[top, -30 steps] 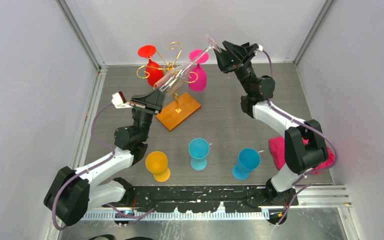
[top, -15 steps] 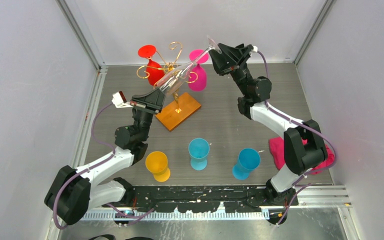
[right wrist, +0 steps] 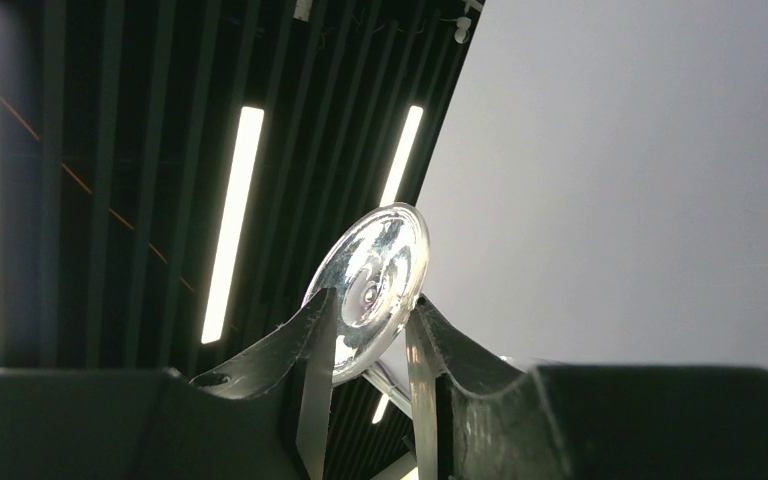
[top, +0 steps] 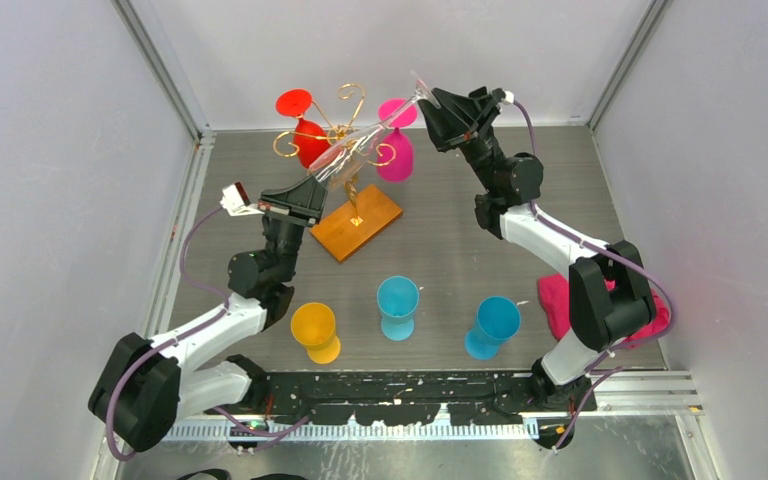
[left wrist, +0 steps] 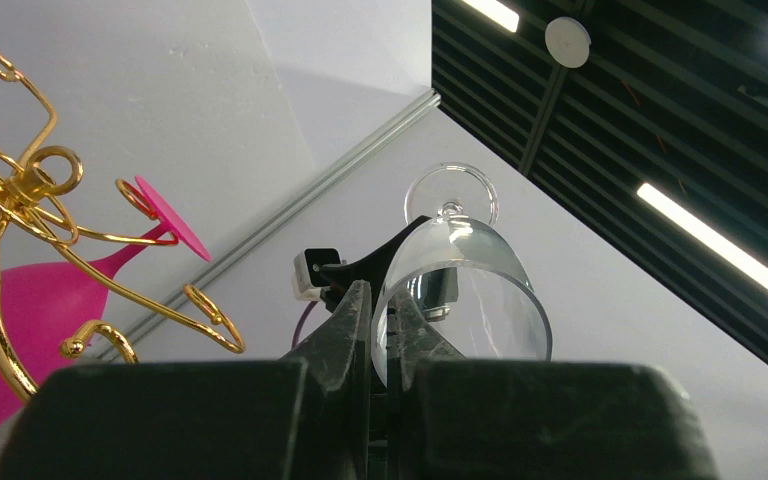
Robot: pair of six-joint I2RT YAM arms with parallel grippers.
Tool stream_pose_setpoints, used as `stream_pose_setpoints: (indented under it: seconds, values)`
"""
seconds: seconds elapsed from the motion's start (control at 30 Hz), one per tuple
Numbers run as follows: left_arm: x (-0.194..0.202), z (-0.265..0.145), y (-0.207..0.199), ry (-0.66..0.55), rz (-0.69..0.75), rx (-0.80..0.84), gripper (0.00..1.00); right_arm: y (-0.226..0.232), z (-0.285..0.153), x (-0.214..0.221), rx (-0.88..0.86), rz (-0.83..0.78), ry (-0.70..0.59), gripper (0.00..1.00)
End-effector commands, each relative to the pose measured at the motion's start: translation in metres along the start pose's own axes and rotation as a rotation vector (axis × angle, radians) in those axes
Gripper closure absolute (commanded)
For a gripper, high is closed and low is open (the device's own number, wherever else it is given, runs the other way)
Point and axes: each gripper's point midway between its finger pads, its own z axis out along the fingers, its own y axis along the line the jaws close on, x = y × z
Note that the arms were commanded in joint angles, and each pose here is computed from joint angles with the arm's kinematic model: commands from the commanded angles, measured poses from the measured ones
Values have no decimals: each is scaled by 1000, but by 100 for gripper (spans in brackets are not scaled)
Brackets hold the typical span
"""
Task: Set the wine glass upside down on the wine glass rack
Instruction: Turn the wine glass upside down at the wine rack.
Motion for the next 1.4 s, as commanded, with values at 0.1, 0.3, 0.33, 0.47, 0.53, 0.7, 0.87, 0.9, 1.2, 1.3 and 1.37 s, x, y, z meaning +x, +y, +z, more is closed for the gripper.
stream_pose_setpoints:
  seconds: [0.1,0.3,0.33,0.47,0.53,0.7,0.87,0.9,1.2,1.3,1.37]
  values:
    - [-15,3,-34,-31,24,67,95,40,9,30,-32,222,111,99]
    - [-25,0,-38,-60,51,50,82,44,13,36,-23,225,136,99]
    - [-26,0,-39,-60,57,46,80,44,13,36,-21,225,140,99]
    - [-30,0,-46,-64,77,42,70,48,15,41,-24,222,157,99]
    - [-32,-1,-49,-66,85,45,66,50,16,43,-25,220,163,99]
    - [-34,-3,-52,-64,105,46,58,55,19,47,-32,209,179,99]
    - [-36,-5,-53,-46,143,17,55,59,22,49,-36,202,191,99]
    - [-36,-5,-53,-43,151,9,55,59,23,49,-36,200,193,99]
    - [-38,-10,-47,-36,178,-33,54,64,28,54,-30,170,207,99]
    - [-38,-11,-44,-37,184,-47,54,66,29,55,-31,160,209,99]
    - [-40,-13,-45,-42,187,-51,53,67,30,56,-32,156,212,99]
